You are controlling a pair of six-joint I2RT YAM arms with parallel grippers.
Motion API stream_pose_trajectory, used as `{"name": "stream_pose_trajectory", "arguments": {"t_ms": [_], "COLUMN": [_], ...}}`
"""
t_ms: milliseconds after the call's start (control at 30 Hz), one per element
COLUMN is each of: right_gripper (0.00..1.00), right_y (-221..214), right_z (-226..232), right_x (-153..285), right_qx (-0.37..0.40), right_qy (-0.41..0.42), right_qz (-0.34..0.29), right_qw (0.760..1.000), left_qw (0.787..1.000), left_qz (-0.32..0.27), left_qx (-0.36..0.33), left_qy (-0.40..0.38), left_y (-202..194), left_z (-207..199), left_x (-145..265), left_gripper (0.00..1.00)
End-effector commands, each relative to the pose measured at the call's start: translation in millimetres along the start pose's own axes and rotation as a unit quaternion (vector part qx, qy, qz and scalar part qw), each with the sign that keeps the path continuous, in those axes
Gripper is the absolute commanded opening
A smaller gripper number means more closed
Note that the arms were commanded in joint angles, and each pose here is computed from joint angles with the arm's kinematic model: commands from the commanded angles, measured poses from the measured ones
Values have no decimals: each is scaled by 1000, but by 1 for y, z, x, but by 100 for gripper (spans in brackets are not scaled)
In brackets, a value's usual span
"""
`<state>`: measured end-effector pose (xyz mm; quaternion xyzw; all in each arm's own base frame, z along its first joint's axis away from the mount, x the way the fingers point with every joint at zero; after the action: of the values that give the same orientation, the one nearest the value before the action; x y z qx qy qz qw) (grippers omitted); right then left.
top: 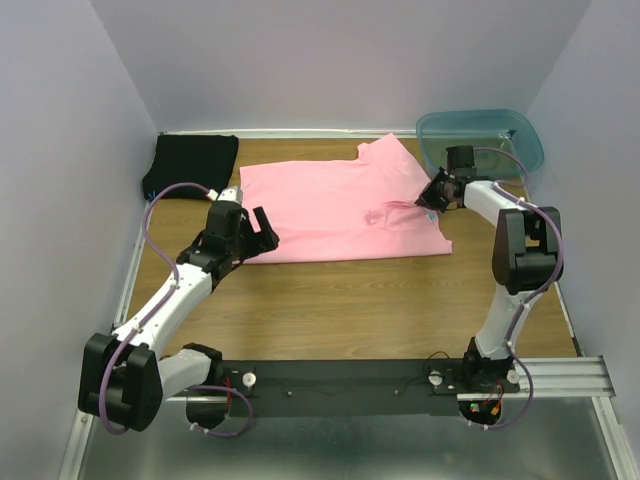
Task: Fold and stack the t-shirts
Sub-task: Fold the tshirt
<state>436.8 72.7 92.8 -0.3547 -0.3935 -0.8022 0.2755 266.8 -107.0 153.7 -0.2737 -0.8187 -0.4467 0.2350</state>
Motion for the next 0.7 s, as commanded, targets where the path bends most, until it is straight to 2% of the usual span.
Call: {"name": "stream_pose_trajectory", "arguments": {"t_ms": [0,33,67,167,200,300,433,567,667], "right_gripper": [1,4,17,39,49,61,64,63,57], "right_y": [13,14,14,17,16,19,18,-7,-27], "right_z": [5,5,5,7,6,6,0,-9,-22], "right_x": [-5,-6,-6,-2,0,19,48,67,74], "right_qx": [-2,0,0,10,17,36,60,59,43], "right_qy": [-8,-8,-7,-3,-3,-6,-16,-1,3], "right_qz": [-21,-21,-21,-25,-27,-47,-69,-43,-22], "right_qw": [1000,1000,1000,1000,999,998,996,997,999], "left_qw": [1000,1000,1000,1000,1000,999,998,996,993], "left_qz": [-9,-8,-9,-9,-10,-15,-30,-36,-31], "left_qx": [-2,-2,-2,0,3,10,22,40,58], "left_qy": [13,15,18,24,25,30,42,73,95], "left_y": [-2,-3,-3,-5,-5,-3,11,23,30], "left_z": [6,7,8,11,11,11,7,11,20], "left_x": [-4,-4,-4,-5,-5,-6,-9,-21,-35], "left_gripper": [94,94,94,94,94,94,94,92,86]}}
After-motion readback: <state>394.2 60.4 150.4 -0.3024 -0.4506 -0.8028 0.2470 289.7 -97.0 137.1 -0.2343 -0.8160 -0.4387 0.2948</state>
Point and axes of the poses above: each gripper's point midway between its finger pads, its own x axis back along the fingers, its own z axis along the line the jaws close on, y = z × x, the point moved 5 cm from there along x, back along the fingers, and after that the axes turned 7 degrees about x, right-handed, at the moved point
